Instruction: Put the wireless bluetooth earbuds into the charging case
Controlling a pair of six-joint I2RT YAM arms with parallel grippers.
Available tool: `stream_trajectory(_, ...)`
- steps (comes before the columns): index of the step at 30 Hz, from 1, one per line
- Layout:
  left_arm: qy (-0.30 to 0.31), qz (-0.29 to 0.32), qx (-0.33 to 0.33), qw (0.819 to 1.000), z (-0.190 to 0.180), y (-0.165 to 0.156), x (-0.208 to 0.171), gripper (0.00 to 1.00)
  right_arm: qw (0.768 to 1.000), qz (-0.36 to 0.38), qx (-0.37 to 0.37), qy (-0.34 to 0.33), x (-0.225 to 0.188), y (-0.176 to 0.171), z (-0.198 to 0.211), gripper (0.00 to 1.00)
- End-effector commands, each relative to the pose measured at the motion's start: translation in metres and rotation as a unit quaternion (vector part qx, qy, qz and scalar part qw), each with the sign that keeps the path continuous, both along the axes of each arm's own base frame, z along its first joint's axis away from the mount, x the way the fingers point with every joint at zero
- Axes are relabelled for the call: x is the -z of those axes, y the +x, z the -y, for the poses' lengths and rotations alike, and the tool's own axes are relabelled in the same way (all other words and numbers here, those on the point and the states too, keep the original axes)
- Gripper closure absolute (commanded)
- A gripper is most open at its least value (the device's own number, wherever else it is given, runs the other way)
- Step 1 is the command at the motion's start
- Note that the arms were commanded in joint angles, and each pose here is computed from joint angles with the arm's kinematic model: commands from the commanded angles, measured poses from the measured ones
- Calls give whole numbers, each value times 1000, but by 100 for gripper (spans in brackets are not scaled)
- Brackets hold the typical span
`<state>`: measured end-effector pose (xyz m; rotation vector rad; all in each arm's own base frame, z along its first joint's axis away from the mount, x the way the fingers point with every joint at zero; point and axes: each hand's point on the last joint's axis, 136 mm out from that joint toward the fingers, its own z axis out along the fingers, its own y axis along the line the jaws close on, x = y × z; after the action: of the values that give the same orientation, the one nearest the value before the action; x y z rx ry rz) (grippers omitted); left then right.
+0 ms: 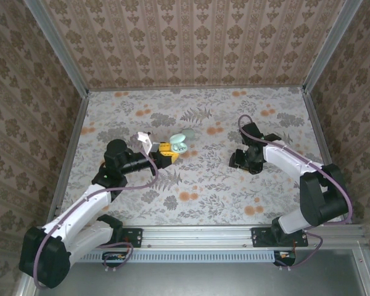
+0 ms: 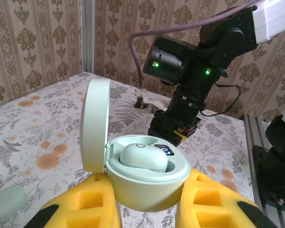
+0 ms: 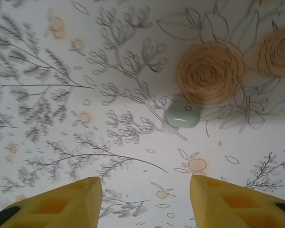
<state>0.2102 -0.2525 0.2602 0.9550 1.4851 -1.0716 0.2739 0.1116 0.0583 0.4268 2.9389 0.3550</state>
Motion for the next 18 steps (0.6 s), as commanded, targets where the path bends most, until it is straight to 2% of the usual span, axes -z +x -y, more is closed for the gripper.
stream_trajectory(1, -7, 31, 3, 1000, 1, 3, -16, 98, 1000, -5, 15, 11, 8, 2, -3, 45)
stream_trajectory(18, -2, 32, -12, 999, -7, 2, -14, 97, 999, -33, -7, -22, 35, 30, -5, 44)
